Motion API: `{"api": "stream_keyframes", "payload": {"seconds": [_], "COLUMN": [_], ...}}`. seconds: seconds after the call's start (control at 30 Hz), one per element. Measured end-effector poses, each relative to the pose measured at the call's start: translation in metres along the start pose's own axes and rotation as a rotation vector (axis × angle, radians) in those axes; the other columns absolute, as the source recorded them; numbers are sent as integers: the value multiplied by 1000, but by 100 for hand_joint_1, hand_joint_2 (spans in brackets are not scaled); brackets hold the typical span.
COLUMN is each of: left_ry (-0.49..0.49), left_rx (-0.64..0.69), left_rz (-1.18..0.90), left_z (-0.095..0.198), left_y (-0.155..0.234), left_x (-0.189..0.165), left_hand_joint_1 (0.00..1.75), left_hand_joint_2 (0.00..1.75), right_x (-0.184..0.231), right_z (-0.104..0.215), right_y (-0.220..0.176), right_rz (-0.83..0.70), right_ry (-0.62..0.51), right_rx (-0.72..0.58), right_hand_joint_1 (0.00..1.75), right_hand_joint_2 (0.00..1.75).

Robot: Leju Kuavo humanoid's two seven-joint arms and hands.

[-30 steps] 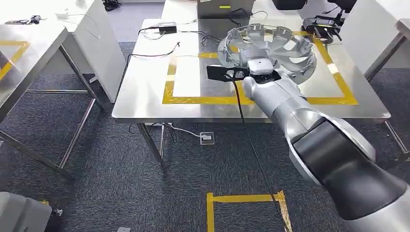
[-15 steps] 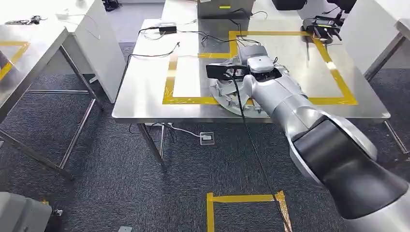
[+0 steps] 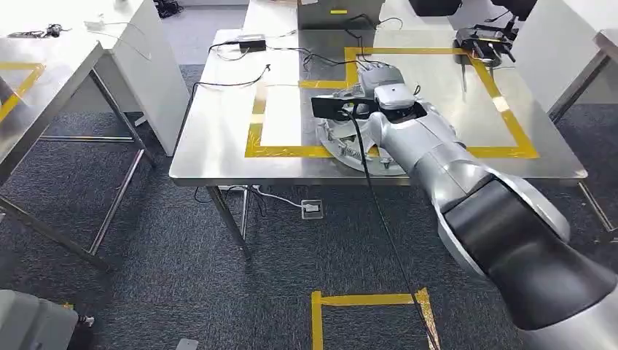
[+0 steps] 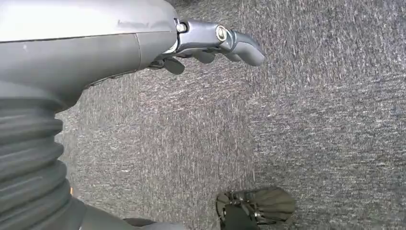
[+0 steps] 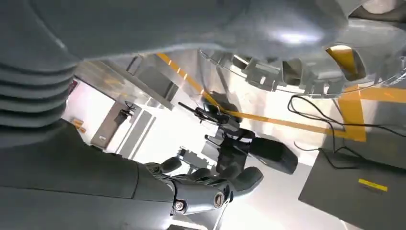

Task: Take the parts from the cabinet and place them on the table.

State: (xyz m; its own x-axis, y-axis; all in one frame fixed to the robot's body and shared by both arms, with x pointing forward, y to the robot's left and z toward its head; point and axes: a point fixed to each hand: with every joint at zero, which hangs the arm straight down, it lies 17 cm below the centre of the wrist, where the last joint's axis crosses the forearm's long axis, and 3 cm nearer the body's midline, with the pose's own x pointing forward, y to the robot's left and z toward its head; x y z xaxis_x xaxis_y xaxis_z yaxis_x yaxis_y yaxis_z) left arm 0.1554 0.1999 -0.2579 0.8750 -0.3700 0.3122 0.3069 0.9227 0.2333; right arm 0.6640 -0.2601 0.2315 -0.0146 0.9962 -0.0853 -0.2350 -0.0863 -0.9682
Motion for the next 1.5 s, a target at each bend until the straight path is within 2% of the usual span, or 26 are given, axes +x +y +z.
{"api": "stream_keyframes", "payload": {"seconds": [0.13,0.17,0.5,1.03,1.17,1.5], "left_ry": [15,16,6,30,37,36], "left_rx": [-14,-19,-72,-71,-71,-68], "left_rz": [16,18,35,38,38,32], "left_z": [0,1,3,2,2,2], "left_y": [-3,-4,-14,-13,-13,-11], "left_x": [-2,-2,0,-3,-5,-5], "left_hand_joint_1": [0,0,0,0,0,0], "left_hand_joint_2": [175,0,0,0,0,0], "right_x": [1,1,2,0,-4,-9], "right_z": [0,0,0,-1,-1,-1], "right_y": [0,0,-1,-10,1,-1], "right_rz": [2,3,7,7,7,3], "right_ry": [-9,-10,-15,-22,-15,-11], "right_rx": [-1,-1,-2,-22,-3,-10], "right_hand_joint_1": [0,0,0,0,0,0], "right_hand_joint_2": [0,0,0,0,0,0]}}
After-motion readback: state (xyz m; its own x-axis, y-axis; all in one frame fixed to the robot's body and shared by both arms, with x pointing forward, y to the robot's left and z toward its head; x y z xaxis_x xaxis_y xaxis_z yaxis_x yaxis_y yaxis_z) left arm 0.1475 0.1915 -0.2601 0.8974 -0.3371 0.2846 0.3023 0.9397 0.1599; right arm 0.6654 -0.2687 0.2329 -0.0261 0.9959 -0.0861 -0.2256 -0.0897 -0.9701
